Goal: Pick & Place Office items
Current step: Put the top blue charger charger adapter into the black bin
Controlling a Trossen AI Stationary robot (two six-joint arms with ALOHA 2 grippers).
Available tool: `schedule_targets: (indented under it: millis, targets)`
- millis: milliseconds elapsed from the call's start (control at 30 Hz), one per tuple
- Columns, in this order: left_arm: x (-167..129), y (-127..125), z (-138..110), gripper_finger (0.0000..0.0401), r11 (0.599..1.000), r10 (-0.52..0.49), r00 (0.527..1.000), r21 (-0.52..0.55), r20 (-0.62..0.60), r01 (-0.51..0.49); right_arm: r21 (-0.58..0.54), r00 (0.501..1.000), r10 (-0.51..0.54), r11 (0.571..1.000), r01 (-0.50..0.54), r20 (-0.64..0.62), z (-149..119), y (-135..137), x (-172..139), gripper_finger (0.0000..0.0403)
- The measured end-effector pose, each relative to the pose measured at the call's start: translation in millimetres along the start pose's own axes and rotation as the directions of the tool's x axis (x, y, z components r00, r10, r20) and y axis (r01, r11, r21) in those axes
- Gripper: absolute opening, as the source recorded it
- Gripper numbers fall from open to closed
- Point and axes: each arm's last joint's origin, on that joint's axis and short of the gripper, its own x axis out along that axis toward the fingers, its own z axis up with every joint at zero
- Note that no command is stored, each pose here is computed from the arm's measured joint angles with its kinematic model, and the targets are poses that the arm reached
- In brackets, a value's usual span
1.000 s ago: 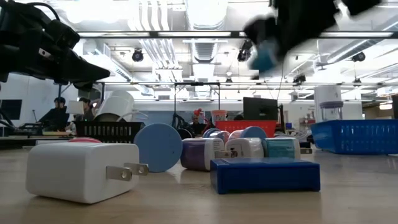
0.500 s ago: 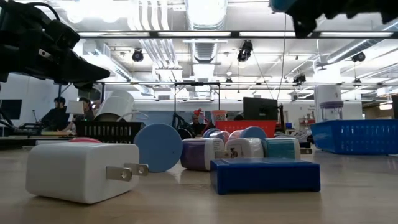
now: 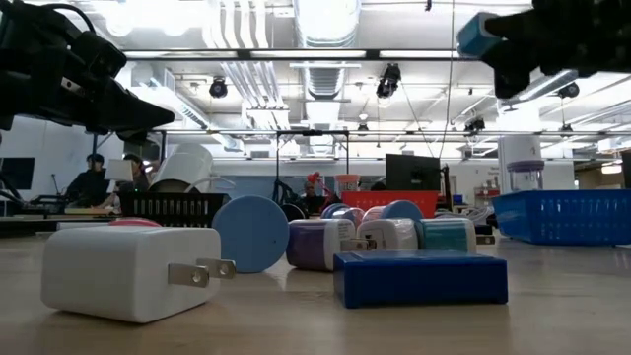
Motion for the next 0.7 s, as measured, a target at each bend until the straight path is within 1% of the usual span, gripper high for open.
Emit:
schedule_targets:
  millis: [200, 400, 533, 700]
  targets:
    - [0, 0, 0, 0.0007, 1.000, 0.000, 1.000, 0.000, 0.000, 0.000, 0.009, 1.000, -0.005, 1.000, 0.005, -0.008, -14, -2, -5, 0.0165]
    - [0, 0, 0, 0.0007, 1.000, 0.001, 1.000, 0.000, 0.000, -0.001, 0.015, 0.999, -0.033, 0.999, 0.033, -0.028, -29, -5, -9, 0.0165]
    - [0, 0, 0, 0.0007, 1.000, 0.001, 1.000, 0.000, 0.001, -0.001, 0.029, 0.998, -0.057, 0.998, 0.058, -0.030, -33, -6, -10, 0.0165]
    - [0, 0, 0, 0.0007, 1.000, 0.000, 1.000, 0.000, 0.001, 0.000, 0.028, 0.998, -0.057, 0.998, 0.058, -0.026, -32, -6, -10, 0.0165]
